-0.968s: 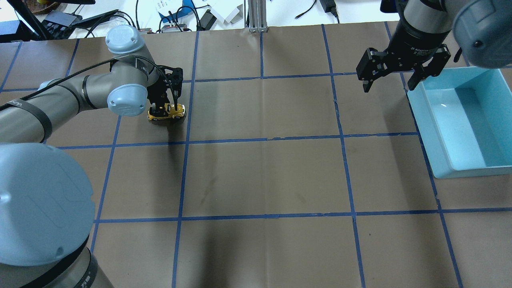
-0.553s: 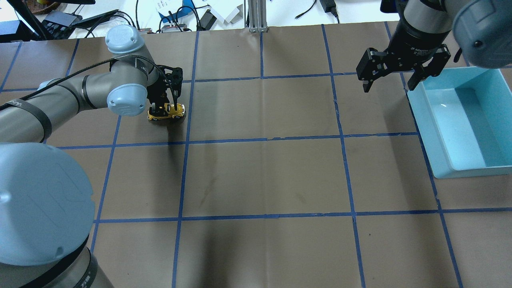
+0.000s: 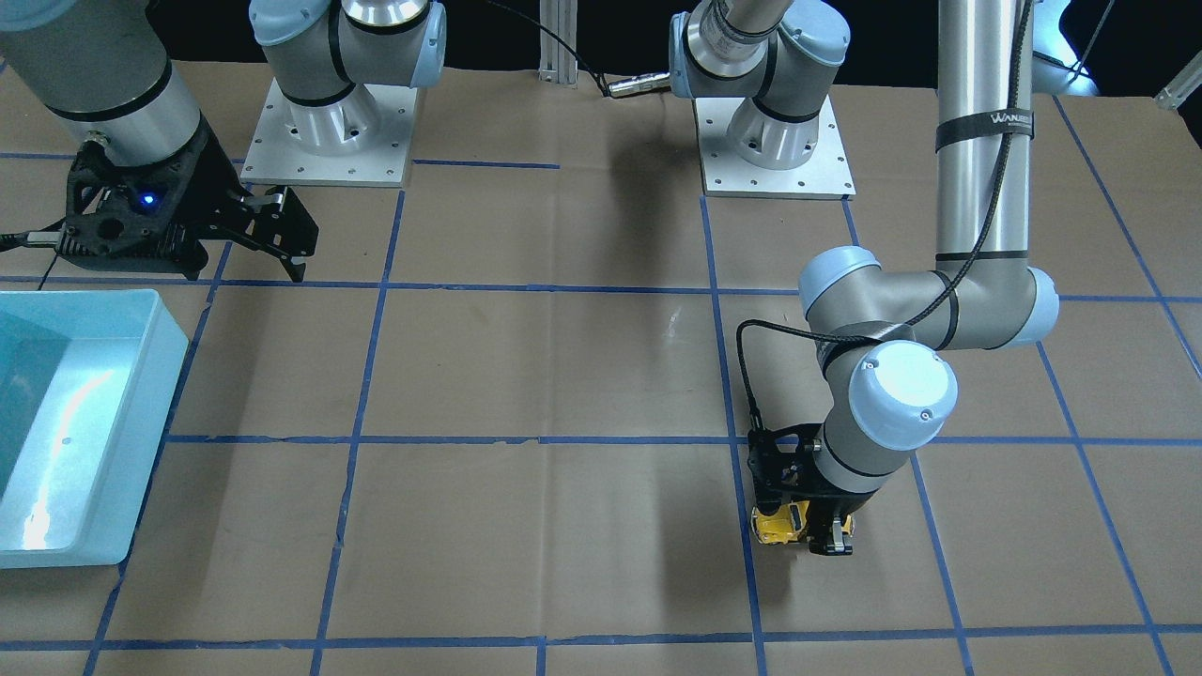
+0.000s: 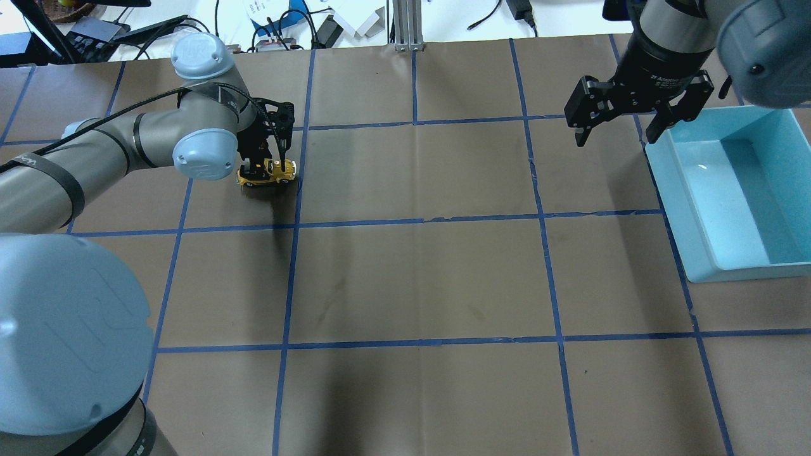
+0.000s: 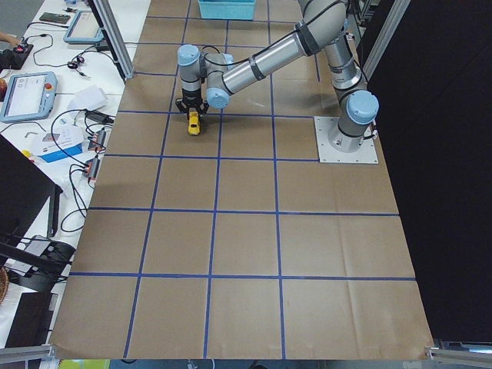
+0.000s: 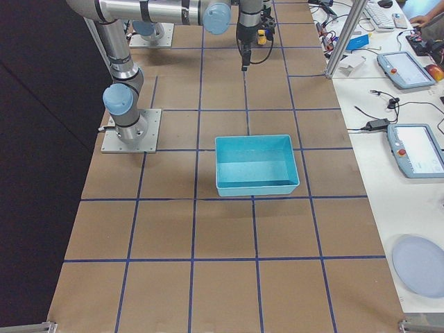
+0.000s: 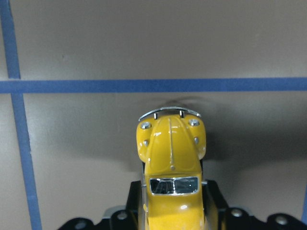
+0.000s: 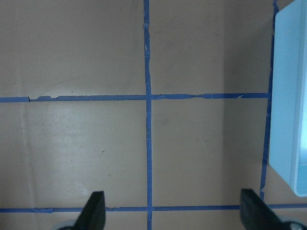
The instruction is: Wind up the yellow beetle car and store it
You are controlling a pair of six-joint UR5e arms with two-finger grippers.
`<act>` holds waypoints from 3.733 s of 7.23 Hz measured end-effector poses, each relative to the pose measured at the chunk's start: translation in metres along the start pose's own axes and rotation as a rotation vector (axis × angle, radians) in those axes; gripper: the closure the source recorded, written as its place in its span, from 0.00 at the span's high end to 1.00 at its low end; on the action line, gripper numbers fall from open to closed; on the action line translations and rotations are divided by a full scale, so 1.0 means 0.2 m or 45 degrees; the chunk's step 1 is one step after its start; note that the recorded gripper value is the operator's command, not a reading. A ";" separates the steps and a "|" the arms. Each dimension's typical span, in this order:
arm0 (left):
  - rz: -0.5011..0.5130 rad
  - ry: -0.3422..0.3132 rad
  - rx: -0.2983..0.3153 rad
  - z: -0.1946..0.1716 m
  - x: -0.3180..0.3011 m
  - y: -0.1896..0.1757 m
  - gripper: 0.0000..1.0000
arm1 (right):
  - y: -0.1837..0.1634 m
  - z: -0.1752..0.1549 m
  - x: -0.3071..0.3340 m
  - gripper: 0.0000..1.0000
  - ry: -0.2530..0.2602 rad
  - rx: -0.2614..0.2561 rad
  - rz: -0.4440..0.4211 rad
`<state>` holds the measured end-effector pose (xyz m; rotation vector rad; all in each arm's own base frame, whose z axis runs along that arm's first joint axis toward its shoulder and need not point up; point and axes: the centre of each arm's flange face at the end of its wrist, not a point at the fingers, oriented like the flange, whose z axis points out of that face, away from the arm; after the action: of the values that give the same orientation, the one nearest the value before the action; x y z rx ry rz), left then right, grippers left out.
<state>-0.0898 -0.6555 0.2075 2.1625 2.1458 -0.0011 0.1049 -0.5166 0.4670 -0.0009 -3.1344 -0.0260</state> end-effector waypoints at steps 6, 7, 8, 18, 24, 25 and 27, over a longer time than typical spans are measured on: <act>0.006 0.014 0.003 0.04 0.02 -0.05 0.00 | 0.00 0.00 0.00 1.00 0.000 0.001 0.001; 0.005 0.017 -0.007 0.05 0.02 -0.05 0.00 | 0.00 0.00 0.00 1.00 0.000 0.002 0.001; 0.004 0.019 -0.022 0.06 0.02 -0.04 0.00 | 0.00 0.00 0.00 1.00 0.000 0.002 0.001; -0.020 0.033 -0.040 0.08 0.03 0.07 0.00 | 0.00 0.00 0.00 1.00 -0.002 0.002 0.001; -0.019 0.035 -0.042 0.08 0.03 0.10 0.00 | 0.00 0.00 0.00 1.00 -0.004 0.001 0.001; -0.020 0.033 -0.042 0.08 0.03 0.12 0.00 | 0.00 0.00 0.00 1.00 -0.004 0.001 0.001; -0.037 0.036 -0.042 0.08 0.03 0.19 0.00 | 0.00 0.00 0.00 1.00 -0.004 0.001 0.001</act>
<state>-0.0510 -0.6515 0.1935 2.1259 2.1760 0.0627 0.1055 -0.5163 0.4674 -0.0025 -3.1373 -0.0246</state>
